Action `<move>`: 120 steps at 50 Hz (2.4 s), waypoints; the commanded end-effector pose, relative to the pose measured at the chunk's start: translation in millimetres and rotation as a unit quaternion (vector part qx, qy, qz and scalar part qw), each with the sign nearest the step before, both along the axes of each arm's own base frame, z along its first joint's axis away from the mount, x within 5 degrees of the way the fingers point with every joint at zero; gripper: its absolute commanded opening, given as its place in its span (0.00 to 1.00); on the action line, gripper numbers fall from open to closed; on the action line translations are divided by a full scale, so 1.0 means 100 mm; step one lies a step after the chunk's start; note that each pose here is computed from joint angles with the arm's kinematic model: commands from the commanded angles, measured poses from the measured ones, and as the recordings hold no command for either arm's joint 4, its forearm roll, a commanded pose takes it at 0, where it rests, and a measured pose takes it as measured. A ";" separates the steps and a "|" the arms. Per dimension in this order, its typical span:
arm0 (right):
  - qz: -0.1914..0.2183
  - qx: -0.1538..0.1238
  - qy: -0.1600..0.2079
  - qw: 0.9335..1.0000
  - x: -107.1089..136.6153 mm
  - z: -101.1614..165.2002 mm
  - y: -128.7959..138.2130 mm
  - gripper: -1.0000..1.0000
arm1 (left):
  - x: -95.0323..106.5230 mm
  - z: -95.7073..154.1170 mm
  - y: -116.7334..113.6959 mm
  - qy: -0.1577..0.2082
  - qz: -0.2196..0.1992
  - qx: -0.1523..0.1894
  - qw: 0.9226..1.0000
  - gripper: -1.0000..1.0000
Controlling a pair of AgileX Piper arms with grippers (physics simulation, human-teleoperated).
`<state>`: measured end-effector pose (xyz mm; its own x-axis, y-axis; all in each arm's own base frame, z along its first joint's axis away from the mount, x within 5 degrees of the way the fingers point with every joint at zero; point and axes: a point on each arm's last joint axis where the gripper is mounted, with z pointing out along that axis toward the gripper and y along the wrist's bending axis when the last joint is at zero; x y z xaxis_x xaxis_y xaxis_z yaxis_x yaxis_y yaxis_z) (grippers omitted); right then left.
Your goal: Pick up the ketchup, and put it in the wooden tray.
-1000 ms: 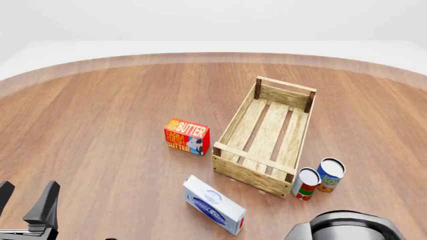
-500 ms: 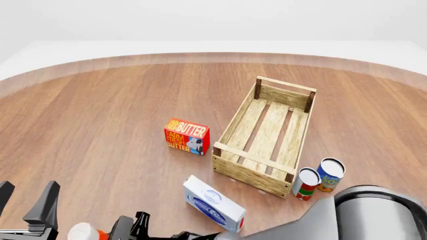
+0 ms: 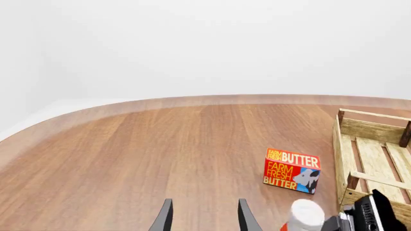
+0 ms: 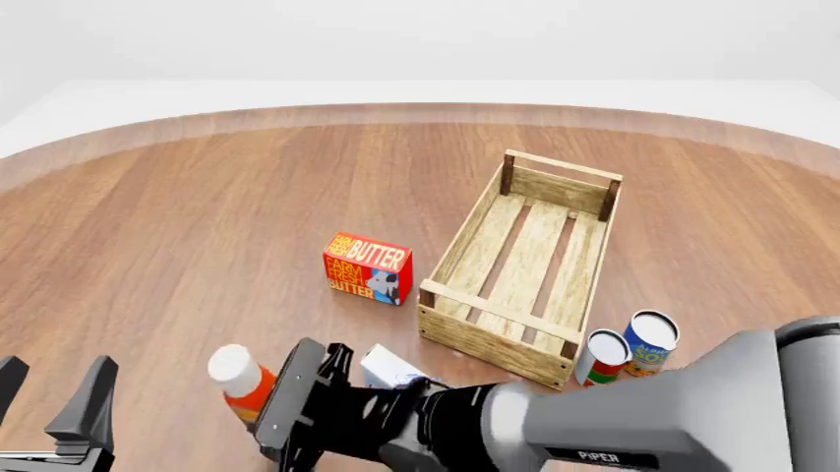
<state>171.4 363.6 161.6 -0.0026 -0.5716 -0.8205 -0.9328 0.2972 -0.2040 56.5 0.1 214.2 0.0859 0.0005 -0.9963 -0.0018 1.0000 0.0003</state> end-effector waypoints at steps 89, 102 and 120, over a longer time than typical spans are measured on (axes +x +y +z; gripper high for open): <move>-0.427 -0.003 -0.024 0.904 2.12 0.98 -2.75 0.00 | 0.00 0.00 0.00 0.000 0.000 0.000 1.000 1.00; -0.450 -0.016 -0.005 0.893 2.24 0.59 -2.93 0.00 | 0.00 0.00 0.00 0.000 0.000 0.000 1.000 1.00; -0.434 -0.010 0.013 0.901 2.33 0.25 -2.68 0.00 | 0.00 0.00 0.00 0.000 0.000 0.000 1.000 1.00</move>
<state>400.1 87.2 200.4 -0.4684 -0.3777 -0.7987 -0.3520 0.9089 -0.2233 56.5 0.1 214.2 0.0859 0.0005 -0.9963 -0.0019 1.0000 0.0003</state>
